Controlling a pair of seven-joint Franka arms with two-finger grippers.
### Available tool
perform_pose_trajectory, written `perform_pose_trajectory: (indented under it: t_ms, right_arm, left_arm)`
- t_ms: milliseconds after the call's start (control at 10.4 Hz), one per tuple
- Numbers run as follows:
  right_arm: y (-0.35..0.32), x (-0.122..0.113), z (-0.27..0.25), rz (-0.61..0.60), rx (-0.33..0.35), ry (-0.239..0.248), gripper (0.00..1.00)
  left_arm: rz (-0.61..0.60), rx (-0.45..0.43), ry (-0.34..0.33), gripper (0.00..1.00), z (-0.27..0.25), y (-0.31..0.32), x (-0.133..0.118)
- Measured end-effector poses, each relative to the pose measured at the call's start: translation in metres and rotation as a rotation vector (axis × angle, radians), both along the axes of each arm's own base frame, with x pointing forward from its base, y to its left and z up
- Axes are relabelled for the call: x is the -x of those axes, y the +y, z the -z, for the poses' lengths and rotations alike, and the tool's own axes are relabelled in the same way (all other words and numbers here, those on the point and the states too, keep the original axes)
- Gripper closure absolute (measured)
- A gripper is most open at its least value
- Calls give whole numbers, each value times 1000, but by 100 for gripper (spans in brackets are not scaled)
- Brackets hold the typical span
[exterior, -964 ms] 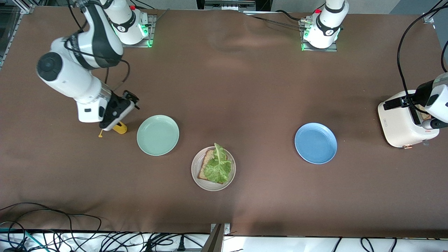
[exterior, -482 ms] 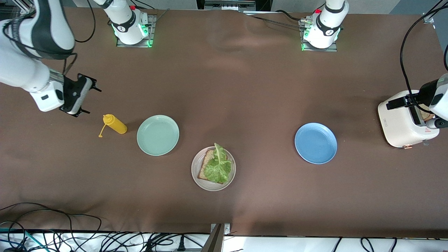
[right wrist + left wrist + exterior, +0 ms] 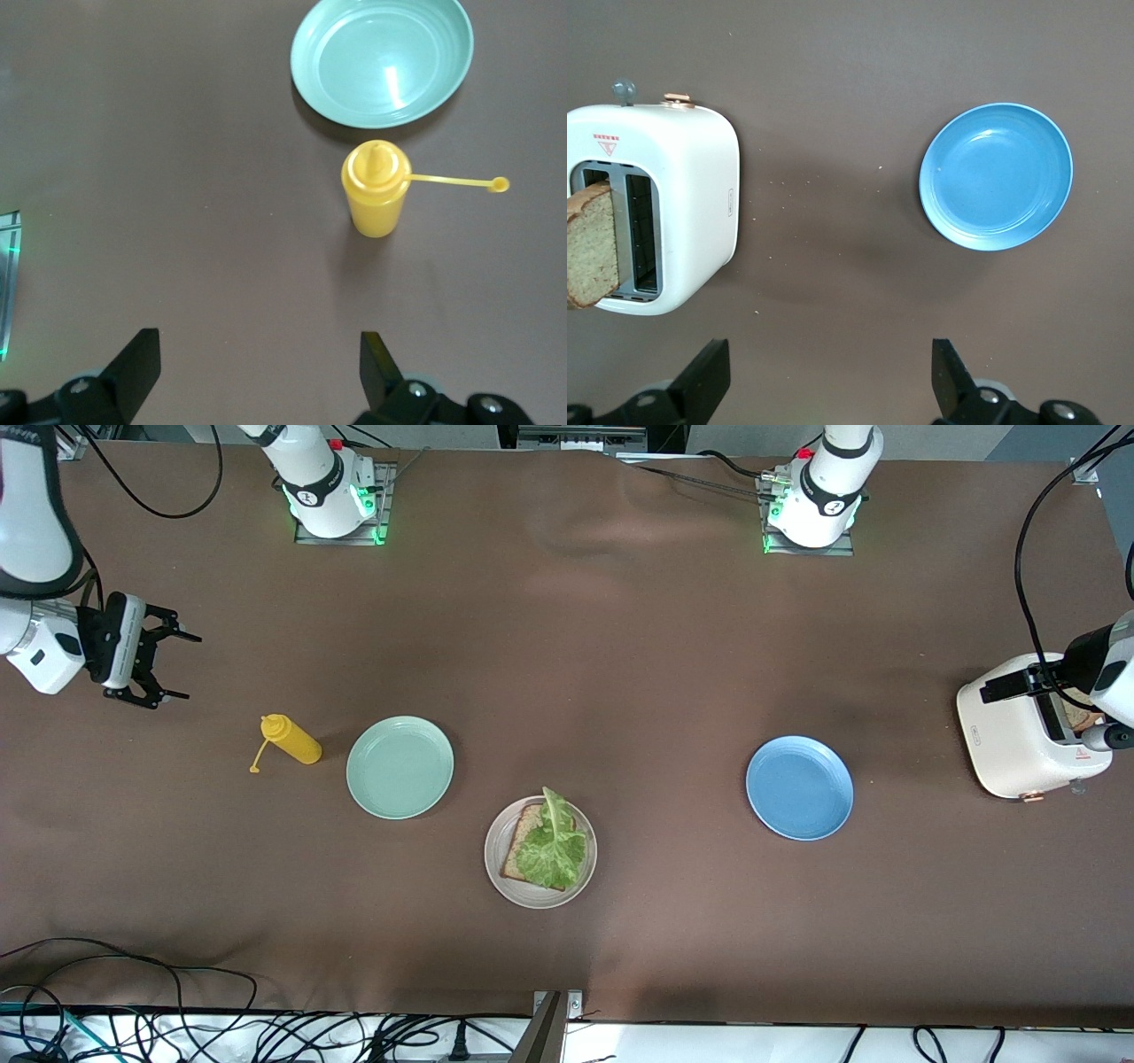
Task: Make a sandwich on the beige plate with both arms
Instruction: 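Move the right gripper to the yellow bottle and grasp it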
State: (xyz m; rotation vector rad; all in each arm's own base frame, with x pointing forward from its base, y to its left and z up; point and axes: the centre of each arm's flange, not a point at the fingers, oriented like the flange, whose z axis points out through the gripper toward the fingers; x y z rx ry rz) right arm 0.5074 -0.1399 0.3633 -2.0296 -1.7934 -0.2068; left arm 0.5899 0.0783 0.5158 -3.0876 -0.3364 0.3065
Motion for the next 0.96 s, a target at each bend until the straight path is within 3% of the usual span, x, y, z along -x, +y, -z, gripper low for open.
perform_pose_trajectory:
  t_ms: [482,964]
  right_arm:
    - [-35,15,100,-110,-283,-36,0]
    - [-37,13,196,-93,-436,-58,0]
  left_arm:
    - [3,0,-2,0,-1,0,0]
    - [7,1,-3,0,-2,1,0]
